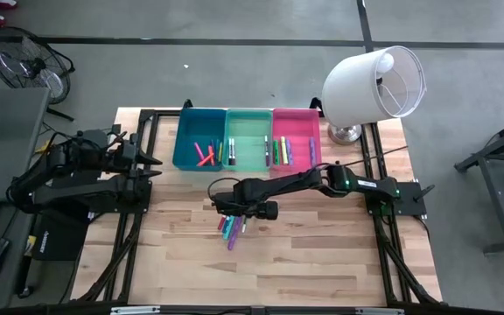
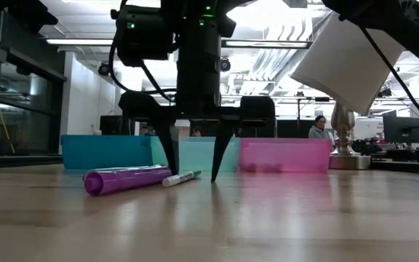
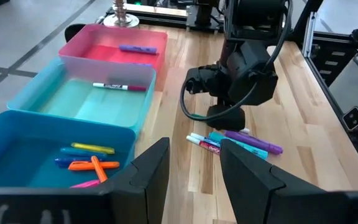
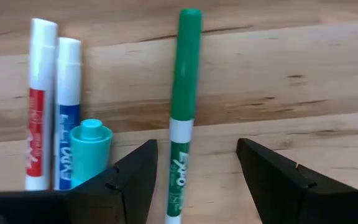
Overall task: Pick & Place Markers
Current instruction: Put the green marker pen into the green bin
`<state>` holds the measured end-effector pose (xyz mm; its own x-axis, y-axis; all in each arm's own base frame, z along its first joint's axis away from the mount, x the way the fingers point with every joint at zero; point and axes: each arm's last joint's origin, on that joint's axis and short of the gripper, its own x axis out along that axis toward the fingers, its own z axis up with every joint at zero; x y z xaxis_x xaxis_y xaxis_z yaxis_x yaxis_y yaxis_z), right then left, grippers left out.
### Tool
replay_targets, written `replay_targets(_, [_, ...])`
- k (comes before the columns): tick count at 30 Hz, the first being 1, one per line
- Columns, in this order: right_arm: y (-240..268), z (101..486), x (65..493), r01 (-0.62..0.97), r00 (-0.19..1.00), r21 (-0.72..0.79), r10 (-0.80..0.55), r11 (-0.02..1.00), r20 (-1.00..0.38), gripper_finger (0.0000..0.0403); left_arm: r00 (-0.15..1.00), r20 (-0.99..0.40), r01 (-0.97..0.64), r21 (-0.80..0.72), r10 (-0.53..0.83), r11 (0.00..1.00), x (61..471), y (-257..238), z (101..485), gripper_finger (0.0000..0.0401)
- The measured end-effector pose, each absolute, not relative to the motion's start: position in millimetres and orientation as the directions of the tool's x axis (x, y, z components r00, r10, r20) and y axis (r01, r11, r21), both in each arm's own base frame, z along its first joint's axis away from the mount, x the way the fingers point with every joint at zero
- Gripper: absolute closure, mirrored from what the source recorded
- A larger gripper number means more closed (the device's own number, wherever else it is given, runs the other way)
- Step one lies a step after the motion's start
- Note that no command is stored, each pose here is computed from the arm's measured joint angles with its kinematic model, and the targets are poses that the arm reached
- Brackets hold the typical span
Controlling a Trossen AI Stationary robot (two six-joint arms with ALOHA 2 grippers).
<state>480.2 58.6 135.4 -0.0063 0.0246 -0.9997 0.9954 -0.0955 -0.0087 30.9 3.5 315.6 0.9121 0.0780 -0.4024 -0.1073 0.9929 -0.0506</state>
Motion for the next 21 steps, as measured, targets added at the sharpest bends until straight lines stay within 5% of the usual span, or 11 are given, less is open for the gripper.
replay_targets(10, [61.1,134.2,475.5,0.994,-0.054,-0.057,0.035,-0.09,-0.998,0.0195,0.911,-0.405,-0.107,-0.051,0.078,0.993,30.8,3.5,315.4,0.0261])
replay_targets(21, [61.8,133.3,477.4,0.997,-0.036,-0.04,0.06,-0.073,-0.998,0.0299,0.912,-0.404,-0.108,-0.051,0.078,0.993,30.7,3.5,315.7,0.0261])
